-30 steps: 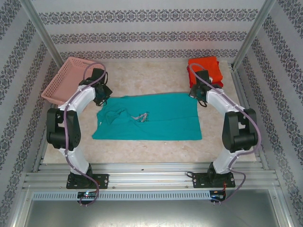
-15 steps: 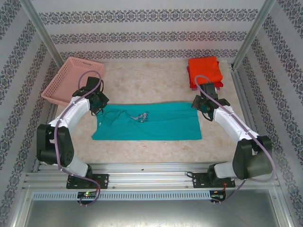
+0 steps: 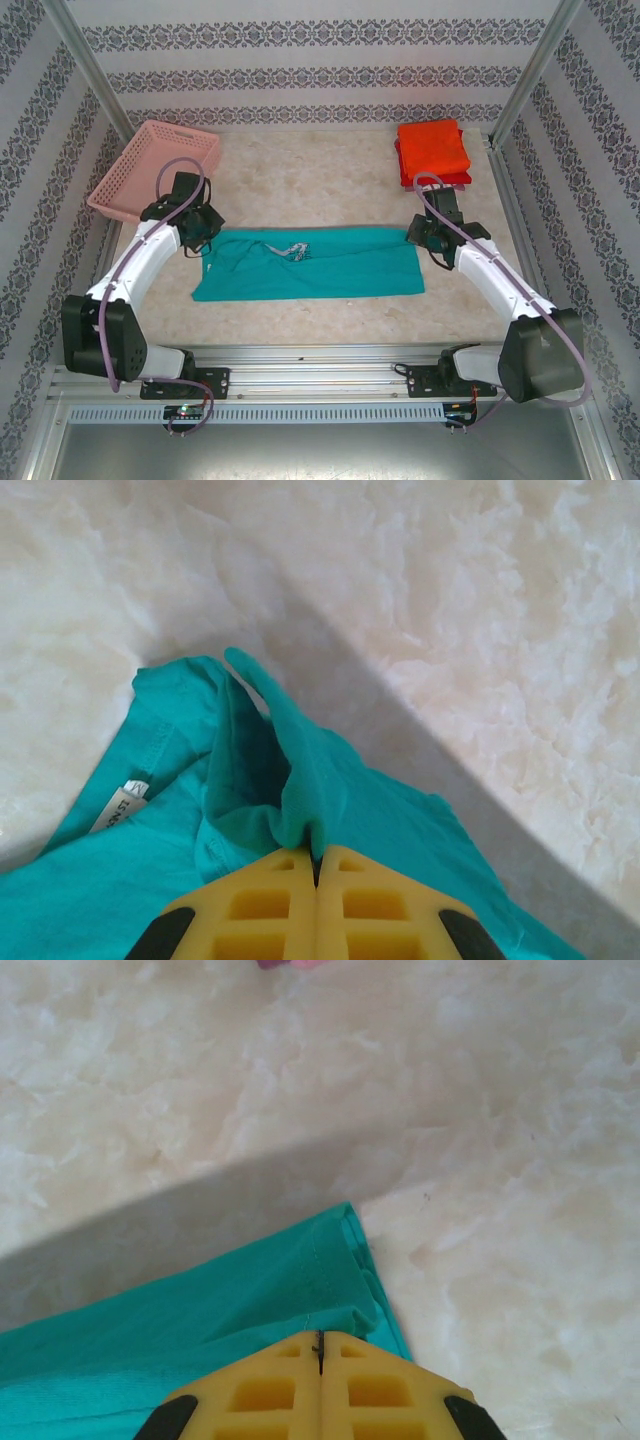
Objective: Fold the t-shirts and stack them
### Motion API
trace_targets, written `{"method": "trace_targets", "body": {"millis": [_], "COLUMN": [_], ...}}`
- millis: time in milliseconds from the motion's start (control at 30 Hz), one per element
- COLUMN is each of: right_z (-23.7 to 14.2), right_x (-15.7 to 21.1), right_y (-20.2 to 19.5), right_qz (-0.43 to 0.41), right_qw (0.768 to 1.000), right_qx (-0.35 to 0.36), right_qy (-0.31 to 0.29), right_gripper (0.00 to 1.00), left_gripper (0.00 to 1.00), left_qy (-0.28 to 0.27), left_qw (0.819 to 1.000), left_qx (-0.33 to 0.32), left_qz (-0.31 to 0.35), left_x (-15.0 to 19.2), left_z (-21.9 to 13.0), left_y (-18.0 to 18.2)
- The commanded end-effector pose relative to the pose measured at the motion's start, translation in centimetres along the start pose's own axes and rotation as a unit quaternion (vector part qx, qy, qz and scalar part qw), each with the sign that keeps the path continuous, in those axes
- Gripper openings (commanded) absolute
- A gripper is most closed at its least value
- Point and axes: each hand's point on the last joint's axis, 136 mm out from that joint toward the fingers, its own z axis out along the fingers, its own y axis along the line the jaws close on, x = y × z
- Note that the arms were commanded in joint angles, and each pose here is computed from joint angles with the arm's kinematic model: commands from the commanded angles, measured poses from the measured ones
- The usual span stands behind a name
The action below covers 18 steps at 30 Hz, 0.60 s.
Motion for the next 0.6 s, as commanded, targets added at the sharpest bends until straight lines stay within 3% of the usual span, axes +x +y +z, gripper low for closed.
{"method": "trace_targets", "body": {"millis": [0, 567], "right_z": [0.4, 2.9], "right_x": [2.2, 3.9], "right_y": [-0.7, -1.2], "right_qz": [0.001, -0.001], "right_qw": [1.0, 0.997], "right_qx": [0.011, 0.031], "right_qy": [0.029, 0.067], "right_gripper": [0.0, 0.0], "left_gripper": [0.0, 0.0], "left_qy": [0.023, 0.074], "left_qw": [1.0, 0.994], "left_qx": [-0.021, -0.068], "left_qz": [-0.001, -0.033], "left_x": [1.7, 7.4], "left_z": [-0.4, 1.1], "left_y": [2.3, 8.4]}}
